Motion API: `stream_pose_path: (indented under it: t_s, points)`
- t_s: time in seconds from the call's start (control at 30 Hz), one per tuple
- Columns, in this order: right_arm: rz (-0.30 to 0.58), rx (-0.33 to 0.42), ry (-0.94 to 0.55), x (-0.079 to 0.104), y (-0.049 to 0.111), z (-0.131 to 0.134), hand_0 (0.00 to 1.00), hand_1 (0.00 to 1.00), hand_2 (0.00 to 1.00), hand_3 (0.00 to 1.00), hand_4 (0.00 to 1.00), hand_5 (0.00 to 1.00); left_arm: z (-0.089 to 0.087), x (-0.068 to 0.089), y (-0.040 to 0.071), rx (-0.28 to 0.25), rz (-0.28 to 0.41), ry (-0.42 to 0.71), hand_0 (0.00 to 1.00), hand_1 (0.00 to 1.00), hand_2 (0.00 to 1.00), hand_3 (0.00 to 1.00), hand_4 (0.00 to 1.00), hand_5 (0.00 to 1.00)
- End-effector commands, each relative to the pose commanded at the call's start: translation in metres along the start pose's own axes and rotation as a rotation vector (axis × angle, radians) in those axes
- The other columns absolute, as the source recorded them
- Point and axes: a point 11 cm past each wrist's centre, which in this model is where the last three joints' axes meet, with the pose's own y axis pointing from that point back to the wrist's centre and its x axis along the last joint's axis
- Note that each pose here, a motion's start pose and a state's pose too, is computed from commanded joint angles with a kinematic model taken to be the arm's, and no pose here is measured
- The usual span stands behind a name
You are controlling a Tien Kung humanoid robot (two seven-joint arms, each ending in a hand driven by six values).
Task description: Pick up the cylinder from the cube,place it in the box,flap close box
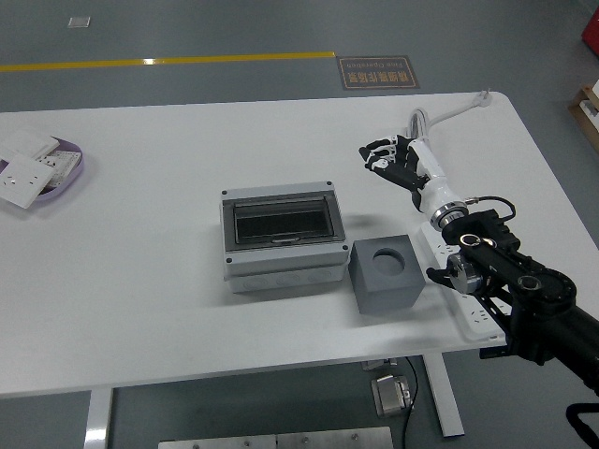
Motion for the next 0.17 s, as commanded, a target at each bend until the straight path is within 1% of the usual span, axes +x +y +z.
stream_pose_path:
  t_s: [0.17]
  points:
    - [0.0,0.035,0.012,0.011,0.02,-0.006,0.558,0.456,0.442,0.456,0.72,0.205,-0.002,0.002,0.0,0.003,0.004,0.0,0.629,0.647,0.625,0.668,0.722,0.253]
